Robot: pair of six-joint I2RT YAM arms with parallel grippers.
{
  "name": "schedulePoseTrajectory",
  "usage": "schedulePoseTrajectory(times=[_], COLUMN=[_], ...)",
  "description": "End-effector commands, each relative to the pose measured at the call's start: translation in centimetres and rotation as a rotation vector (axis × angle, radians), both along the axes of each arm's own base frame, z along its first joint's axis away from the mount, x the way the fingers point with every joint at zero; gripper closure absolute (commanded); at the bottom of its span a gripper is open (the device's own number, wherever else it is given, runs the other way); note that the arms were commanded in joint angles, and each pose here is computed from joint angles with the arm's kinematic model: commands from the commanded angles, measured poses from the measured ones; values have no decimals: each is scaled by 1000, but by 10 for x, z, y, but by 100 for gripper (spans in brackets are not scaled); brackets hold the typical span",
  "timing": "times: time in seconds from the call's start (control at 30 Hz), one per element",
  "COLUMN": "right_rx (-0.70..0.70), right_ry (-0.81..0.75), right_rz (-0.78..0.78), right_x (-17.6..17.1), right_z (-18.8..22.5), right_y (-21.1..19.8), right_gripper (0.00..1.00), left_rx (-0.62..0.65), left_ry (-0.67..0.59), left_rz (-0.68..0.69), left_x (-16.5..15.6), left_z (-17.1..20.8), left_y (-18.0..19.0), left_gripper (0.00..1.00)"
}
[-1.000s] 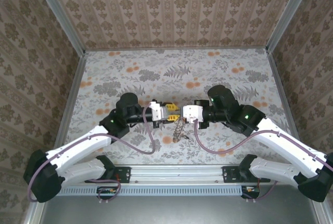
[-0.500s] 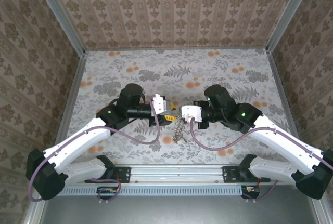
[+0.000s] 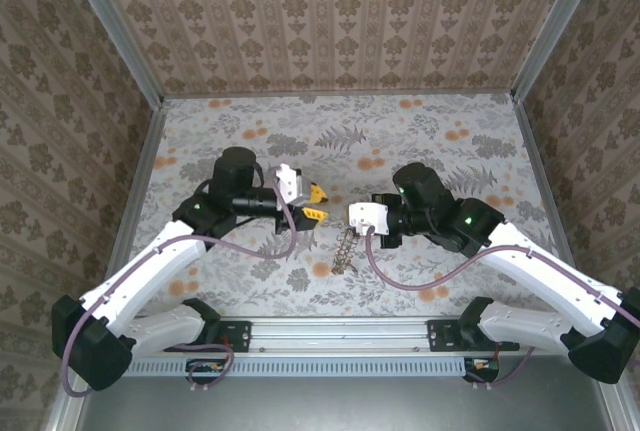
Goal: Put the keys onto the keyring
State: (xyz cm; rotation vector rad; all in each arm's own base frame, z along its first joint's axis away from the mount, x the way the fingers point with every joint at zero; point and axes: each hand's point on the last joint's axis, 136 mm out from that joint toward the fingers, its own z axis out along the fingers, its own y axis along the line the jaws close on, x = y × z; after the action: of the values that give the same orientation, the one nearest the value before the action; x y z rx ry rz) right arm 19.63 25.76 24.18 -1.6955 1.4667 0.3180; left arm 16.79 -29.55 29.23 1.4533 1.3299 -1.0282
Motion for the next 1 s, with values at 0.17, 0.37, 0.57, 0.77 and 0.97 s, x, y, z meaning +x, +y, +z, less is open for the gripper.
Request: schedulePoseTrajectory(times=[0.17,0.37,0.57,0.77,0.97], right_rx=[83,108,121,126,126], right_ry=[-66,-63,-64,-59,-54], right_rz=[52,58,48,44,40], right_x=[-4,-6,-6,-5,-5], right_z=[28,33,36,35,34], right_y=[10,13,12,12,12], right_gripper=[100,100,100,100,100], left_rx=[33,87,133,137,114], left_ry=[8,9,8,7,-13], left_rz=[-22,-56,-99,-135,-179], left_x=[-4,-9,-17,-25,-36], left_z=[3,-8,-15,-16,-14], left_y=[-24,-36,-36,-36,-30], left_gripper=[69,77,83,77,67])
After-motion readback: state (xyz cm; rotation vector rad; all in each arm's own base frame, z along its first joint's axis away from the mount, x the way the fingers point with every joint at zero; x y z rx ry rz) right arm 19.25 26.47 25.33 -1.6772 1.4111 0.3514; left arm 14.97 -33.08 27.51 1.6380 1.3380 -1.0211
